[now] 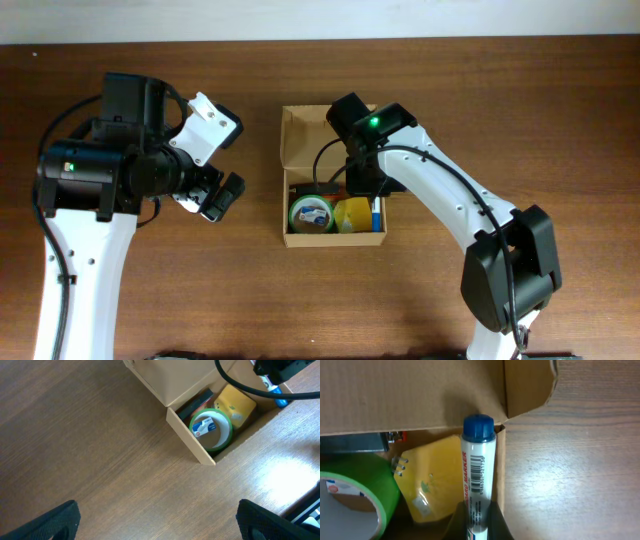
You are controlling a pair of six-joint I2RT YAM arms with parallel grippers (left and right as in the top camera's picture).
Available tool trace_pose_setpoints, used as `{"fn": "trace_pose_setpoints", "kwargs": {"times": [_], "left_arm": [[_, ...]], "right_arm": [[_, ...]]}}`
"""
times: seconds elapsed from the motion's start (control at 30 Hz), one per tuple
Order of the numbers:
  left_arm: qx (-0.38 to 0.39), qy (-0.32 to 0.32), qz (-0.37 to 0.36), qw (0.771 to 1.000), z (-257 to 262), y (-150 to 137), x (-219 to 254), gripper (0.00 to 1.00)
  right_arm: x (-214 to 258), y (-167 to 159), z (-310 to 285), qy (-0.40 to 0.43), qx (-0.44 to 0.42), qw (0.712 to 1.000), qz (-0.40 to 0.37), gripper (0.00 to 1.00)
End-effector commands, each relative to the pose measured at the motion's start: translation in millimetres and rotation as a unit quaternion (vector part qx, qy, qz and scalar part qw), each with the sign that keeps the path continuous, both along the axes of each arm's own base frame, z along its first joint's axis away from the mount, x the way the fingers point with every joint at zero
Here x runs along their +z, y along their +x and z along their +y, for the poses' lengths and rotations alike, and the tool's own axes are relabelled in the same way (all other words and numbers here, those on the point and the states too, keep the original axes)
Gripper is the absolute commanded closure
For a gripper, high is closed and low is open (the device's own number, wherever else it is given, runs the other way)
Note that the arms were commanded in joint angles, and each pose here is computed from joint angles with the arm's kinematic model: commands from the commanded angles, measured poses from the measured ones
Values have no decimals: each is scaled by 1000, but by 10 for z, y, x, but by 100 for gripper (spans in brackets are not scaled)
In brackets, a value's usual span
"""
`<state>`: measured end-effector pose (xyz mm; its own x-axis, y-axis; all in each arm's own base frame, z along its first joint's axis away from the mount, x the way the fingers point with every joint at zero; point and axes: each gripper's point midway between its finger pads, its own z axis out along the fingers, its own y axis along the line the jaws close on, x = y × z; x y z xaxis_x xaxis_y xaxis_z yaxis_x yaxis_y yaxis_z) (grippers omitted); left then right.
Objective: Pack container
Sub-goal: 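Lower the marker beside the notepad and open the right gripper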
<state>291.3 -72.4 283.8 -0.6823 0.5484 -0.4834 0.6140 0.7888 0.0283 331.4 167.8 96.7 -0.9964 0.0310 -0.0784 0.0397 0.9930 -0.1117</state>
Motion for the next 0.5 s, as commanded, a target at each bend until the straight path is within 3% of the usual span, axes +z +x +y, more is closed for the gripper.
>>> {"fn": "trace_pose_setpoints", "kwargs": {"times": [0.0, 0.47], "left_arm": [[-6, 0, -11, 1000, -2, 5, 60, 1], [-6, 0, -11, 1000, -2, 5, 60, 1]], "right_arm": [[219, 24, 46, 13, 9, 1000, -17, 96], [222, -67, 25, 10, 10, 1000, 3, 96]]}}
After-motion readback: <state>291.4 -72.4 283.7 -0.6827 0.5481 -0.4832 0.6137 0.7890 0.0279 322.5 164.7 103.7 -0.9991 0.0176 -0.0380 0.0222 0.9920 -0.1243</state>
